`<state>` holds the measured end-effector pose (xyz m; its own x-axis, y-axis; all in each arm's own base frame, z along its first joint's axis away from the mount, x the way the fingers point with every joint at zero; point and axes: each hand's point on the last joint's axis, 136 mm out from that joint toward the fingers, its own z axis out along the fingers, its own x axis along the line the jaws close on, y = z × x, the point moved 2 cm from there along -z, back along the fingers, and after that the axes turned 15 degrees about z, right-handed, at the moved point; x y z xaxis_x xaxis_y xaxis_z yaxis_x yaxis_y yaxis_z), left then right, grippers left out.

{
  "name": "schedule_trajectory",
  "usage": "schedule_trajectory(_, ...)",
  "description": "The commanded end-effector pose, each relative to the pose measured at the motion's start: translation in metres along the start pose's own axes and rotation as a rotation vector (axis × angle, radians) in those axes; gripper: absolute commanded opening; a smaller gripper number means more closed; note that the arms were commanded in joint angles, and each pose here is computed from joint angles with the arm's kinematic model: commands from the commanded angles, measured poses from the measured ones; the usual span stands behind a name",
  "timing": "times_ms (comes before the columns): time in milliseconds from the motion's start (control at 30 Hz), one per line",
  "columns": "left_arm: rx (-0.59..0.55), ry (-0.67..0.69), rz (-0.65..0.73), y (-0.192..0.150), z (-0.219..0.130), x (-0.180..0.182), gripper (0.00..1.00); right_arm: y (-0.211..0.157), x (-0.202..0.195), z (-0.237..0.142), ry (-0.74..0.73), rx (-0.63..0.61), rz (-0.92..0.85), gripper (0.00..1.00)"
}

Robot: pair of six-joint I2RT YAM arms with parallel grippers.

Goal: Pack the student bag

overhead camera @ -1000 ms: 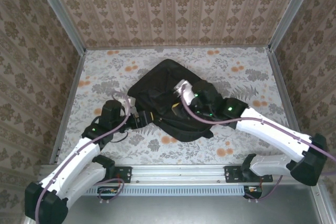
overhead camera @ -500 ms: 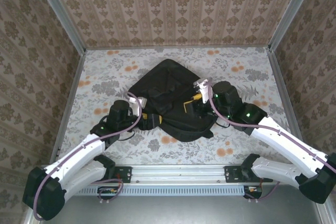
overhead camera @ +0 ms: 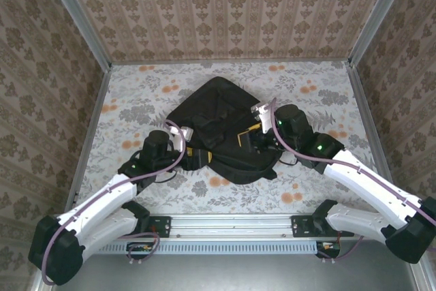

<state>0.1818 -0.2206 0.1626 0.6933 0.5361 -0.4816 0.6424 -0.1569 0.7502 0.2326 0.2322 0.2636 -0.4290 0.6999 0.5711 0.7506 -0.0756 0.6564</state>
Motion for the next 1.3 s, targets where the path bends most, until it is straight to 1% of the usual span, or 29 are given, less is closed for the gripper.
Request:
schedule_trajectory(0, 0.011, -0.014, 0.023, -0.004, 0.003, -0.001, 0.69, -0.002, 0.002, -0.001, 0.021, 0.005, 0.03, 0.43)
schedule_trajectory(100, 0.016, -0.008, 0.019, -0.005, 0.004, 0.001, 0.65, -0.004, 0.0, 0.0, 0.019, 0.009, 0.043, 0.42)
schedule_trajectory(233, 0.02, 0.014, 0.021, -0.006, 0.004, 0.005, 0.55, -0.007, -0.002, 0.003, 0.017, 0.019, 0.06, 0.4)
schedule_trajectory(400, 0.029, 0.029, 0.028, -0.009, 0.006, 0.009, 0.36, -0.011, -0.003, 0.007, 0.014, 0.037, 0.069, 0.38)
schedule_trajectory(567, 0.024, 0.026, 0.031, -0.007, 0.007, 0.008, 0.12, -0.018, 0.001, 0.01, 0.006, 0.085, 0.067, 0.38)
schedule_trajectory(700, 0.013, 0.009, 0.038, -0.003, 0.005, 0.003, 0.04, -0.025, -0.001, 0.018, -0.046, 0.164, 0.162, 0.38)
schedule_trajectory(767, 0.004, -0.001, 0.049, -0.002, 0.004, -0.001, 0.01, -0.031, -0.003, 0.026, -0.069, 0.211, 0.242, 0.37)
schedule_trajectory(833, -0.002, -0.012, 0.058, 0.0, 0.004, -0.004, 0.0, -0.037, -0.002, 0.034, -0.064, 0.222, 0.301, 0.36)
schedule_trajectory(867, -0.002, -0.021, 0.063, 0.001, 0.004, -0.006, 0.01, -0.04, 0.001, 0.038, -0.048, 0.222, 0.329, 0.37)
schedule_trajectory(933, 0.006, -0.032, 0.067, 0.0, 0.004, -0.009, 0.05, -0.046, 0.005, 0.044, -0.027, 0.23, 0.394, 0.37)
schedule_trajectory(1000, 0.012, -0.037, 0.07, -0.001, 0.004, -0.011, 0.09, -0.052, 0.011, 0.053, 0.016, 0.256, 0.501, 0.38)
schedule_trajectory(1100, 0.015, -0.035, 0.074, -0.002, 0.004, -0.013, 0.1, -0.06, 0.025, 0.067, 0.108, 0.302, 0.636, 0.39)
schedule_trajectory(1267, 0.013, -0.023, 0.077, -0.002, 0.001, -0.012, 0.11, -0.07, 0.032, 0.092, 0.157, 0.324, 0.818, 0.42)
